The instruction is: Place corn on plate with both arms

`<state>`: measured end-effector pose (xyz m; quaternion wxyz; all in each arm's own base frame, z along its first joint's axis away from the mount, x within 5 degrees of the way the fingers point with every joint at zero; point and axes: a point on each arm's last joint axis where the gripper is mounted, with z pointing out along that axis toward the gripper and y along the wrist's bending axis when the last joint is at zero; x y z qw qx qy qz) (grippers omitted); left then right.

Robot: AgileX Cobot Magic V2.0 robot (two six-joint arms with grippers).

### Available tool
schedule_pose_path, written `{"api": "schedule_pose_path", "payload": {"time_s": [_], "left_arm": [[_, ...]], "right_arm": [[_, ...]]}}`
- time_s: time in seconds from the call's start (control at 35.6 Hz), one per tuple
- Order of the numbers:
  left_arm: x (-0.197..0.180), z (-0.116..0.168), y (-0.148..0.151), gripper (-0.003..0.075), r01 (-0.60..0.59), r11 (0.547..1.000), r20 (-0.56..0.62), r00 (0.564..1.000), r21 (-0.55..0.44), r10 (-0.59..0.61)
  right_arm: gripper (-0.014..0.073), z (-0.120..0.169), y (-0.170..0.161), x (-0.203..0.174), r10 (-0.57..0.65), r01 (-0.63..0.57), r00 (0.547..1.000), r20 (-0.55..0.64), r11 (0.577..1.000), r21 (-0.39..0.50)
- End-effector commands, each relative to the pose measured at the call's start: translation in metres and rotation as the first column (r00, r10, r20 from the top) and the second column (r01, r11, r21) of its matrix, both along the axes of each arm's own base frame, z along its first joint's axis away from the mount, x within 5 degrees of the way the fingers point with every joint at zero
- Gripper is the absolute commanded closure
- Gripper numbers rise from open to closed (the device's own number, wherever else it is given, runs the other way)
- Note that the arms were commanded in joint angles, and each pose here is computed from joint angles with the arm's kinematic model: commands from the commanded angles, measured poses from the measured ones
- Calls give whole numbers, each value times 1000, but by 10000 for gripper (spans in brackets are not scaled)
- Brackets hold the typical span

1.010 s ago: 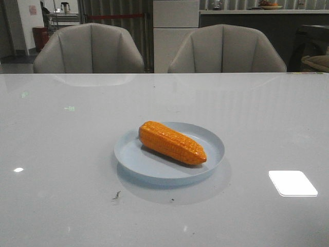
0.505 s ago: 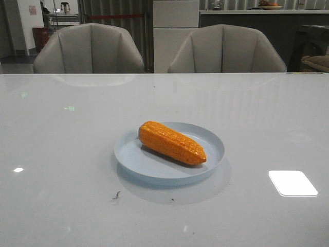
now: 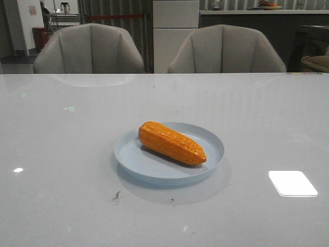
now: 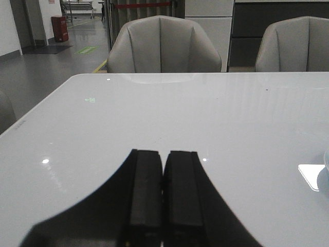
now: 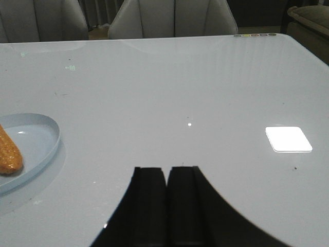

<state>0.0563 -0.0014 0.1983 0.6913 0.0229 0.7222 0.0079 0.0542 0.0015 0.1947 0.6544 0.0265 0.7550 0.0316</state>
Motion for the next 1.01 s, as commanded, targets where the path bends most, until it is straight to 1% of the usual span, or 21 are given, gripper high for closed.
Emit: {"api": "schedule_pose_path", "payload": {"time_s": [0.0, 0.17, 0.98], "left_arm": [[0, -3, 1, 626, -7, 1000, 74, 997, -7, 7], [0, -3, 1, 626, -7, 1000, 74, 997, -7, 7], [0, -3, 1, 626, -7, 1000, 74, 997, -7, 7]], "right_arm": [[537, 9, -1, 0, -17, 19, 988, 156, 1000, -10], [537, 8, -1, 0, -15, 17, 990, 141, 1000, -10], [537, 8, -1, 0, -15, 17, 990, 141, 1000, -10]]}}
